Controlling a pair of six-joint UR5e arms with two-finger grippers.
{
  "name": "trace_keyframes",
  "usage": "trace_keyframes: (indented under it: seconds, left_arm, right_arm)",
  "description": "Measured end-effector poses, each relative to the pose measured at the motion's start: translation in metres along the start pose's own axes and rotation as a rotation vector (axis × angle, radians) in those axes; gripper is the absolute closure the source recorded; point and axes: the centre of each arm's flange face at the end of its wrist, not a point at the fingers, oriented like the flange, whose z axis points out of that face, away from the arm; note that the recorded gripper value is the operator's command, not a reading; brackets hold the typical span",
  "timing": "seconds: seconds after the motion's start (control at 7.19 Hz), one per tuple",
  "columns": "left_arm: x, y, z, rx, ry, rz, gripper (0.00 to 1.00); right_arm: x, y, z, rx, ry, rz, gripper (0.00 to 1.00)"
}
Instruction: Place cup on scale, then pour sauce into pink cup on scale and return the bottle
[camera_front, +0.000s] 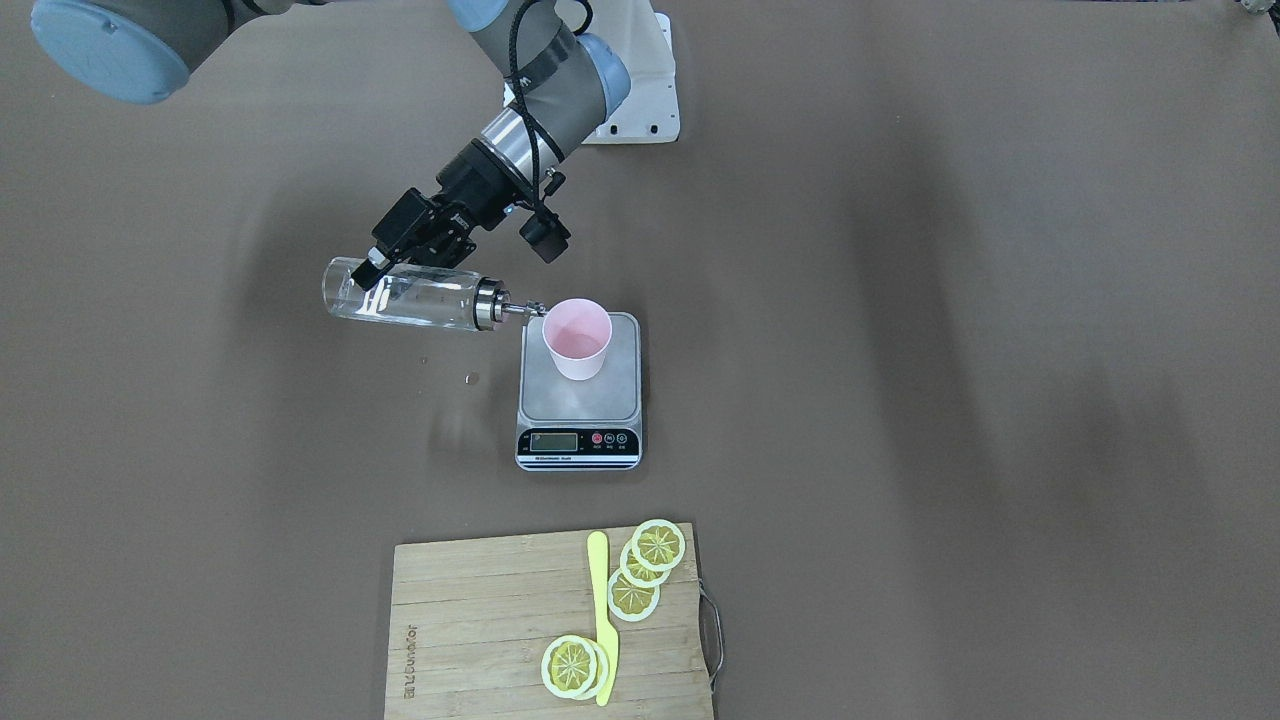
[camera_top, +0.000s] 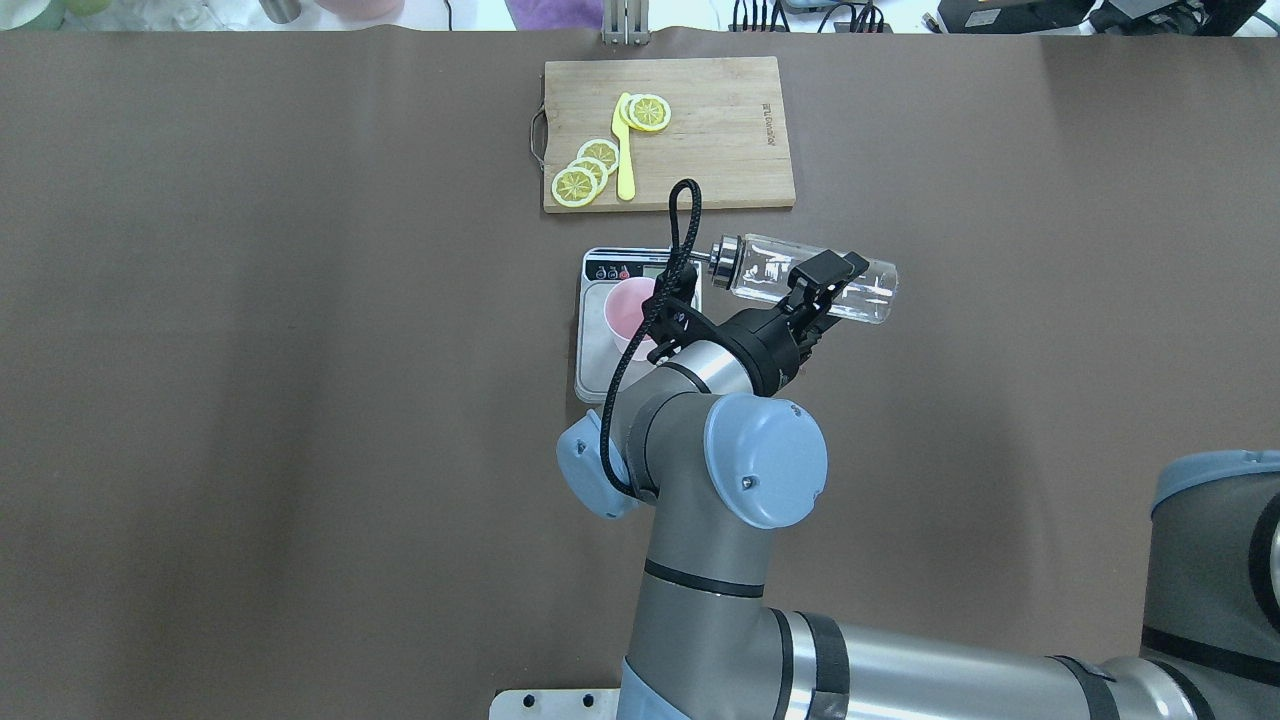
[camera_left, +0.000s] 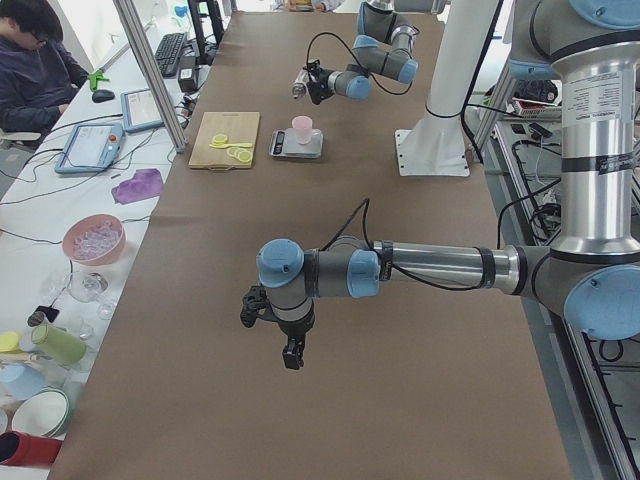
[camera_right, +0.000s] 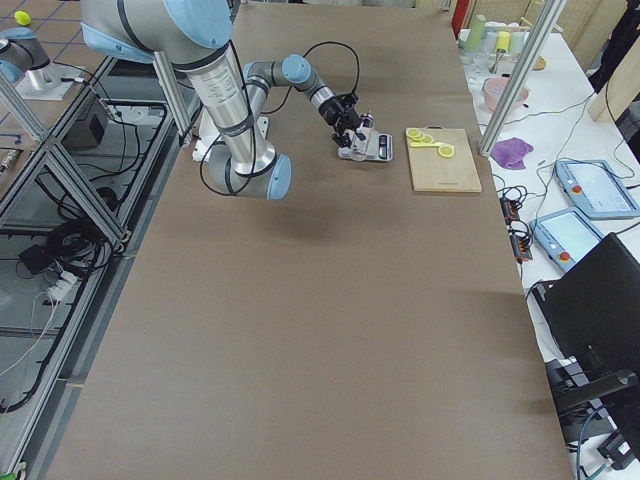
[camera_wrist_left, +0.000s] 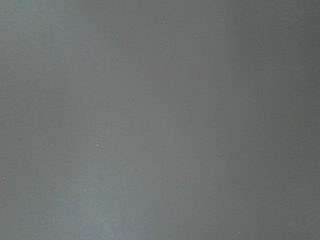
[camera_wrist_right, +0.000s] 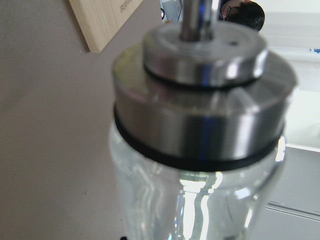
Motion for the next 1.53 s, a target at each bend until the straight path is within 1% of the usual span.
trace_keyframes:
  seconds: [0.28, 0.84, 1.53]
  left_arm:
    - [0.000, 0.000, 0.000, 0.000, 0.000, 0.000, 0.01]
    - [0.000, 0.001, 0.001, -0.005, 0.001, -0.004, 0.01]
    - [-0.001, 0.006, 0.003, -0.012, 0.003, -0.009, 0.01]
  right_arm:
    - [0.000, 0.002, 0.001, -0.028, 0.027, -0.009, 1.00]
    - [-0.005, -0.010, -0.009, -0.095, 0.075, -0.003, 1.00]
    - [-0.011, -0.011, -0.019, -0.141, 0.110, -0.005, 1.00]
